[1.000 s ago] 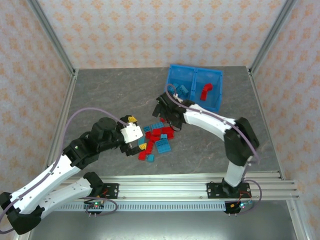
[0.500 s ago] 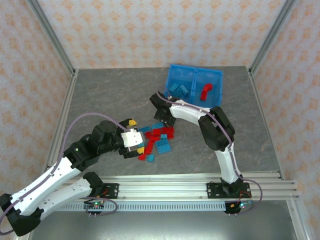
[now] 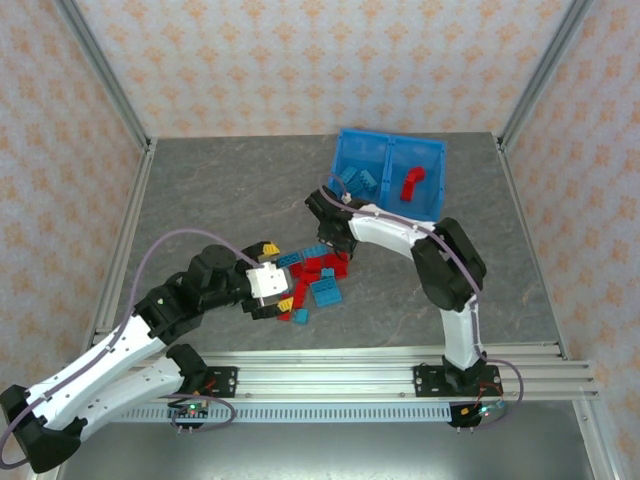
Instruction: Sort the legos into containers by color
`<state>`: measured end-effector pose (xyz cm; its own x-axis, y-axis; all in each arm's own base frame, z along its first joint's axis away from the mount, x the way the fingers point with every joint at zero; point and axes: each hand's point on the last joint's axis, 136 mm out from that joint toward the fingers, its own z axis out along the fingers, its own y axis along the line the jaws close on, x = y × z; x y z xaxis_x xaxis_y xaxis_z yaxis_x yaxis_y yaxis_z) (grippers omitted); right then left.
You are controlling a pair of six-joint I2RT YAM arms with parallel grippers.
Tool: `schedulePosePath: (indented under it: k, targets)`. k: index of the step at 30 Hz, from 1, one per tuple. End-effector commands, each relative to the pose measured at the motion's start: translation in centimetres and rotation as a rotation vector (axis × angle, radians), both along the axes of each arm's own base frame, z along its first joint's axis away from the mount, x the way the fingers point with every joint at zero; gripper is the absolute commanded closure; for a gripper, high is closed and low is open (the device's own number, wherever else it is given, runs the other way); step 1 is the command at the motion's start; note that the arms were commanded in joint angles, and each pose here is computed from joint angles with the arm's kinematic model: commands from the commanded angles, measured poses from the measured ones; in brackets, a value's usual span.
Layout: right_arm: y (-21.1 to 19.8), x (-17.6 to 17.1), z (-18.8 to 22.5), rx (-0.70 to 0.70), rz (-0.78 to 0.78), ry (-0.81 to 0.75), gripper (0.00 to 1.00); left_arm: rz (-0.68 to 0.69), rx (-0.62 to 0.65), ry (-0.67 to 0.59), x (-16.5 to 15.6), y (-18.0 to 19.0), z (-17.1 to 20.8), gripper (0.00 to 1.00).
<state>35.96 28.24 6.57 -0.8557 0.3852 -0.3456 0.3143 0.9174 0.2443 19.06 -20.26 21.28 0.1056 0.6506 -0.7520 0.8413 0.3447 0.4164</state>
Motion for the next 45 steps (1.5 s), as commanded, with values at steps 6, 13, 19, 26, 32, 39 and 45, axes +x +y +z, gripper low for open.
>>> schedulePosePath:
  k: [6,13,19,26,32,39,45]
  targets:
    - [-2.5,-3.1,12.2,-0.088,0.086,-0.29,0.73,-0.021,-0.075,-0.083,-0.5,-0.6,1.1,0.0]
    - [-11.9,-1.3,16.8,-0.293,0.0,-0.438,0.73,-0.017,-0.183,-0.114,-0.9,-0.8,3.8,0.0]
    - [-17.7,3.3,13.9,-0.279,-0.045,-0.303,0.73,-0.079,-0.231,-0.081,-1.7,-1.8,4.8,0.0]
    - [-20.7,9.2,7.6,-0.162,-0.097,-0.13,0.73,-0.037,-0.18,-0.093,-1.1,-1.1,4.0,0.0]
    - [-20.2,13.6,4.7,-0.098,-0.073,-0.082,0.71,-0.022,-0.159,-0.093,-0.8,-1.0,3.5,0.0]
    - [-20.7,15.8,4.7,-0.101,-0.075,-0.075,0.53,-0.008,-0.144,-0.091,-0.4,-1.0,3.0,0.0]
    - [-20.8,14.4,8.4,-0.073,-0.086,-0.133,0.48,-0.004,-0.14,-0.09,-0.3,-0.9,2.9,0.0]
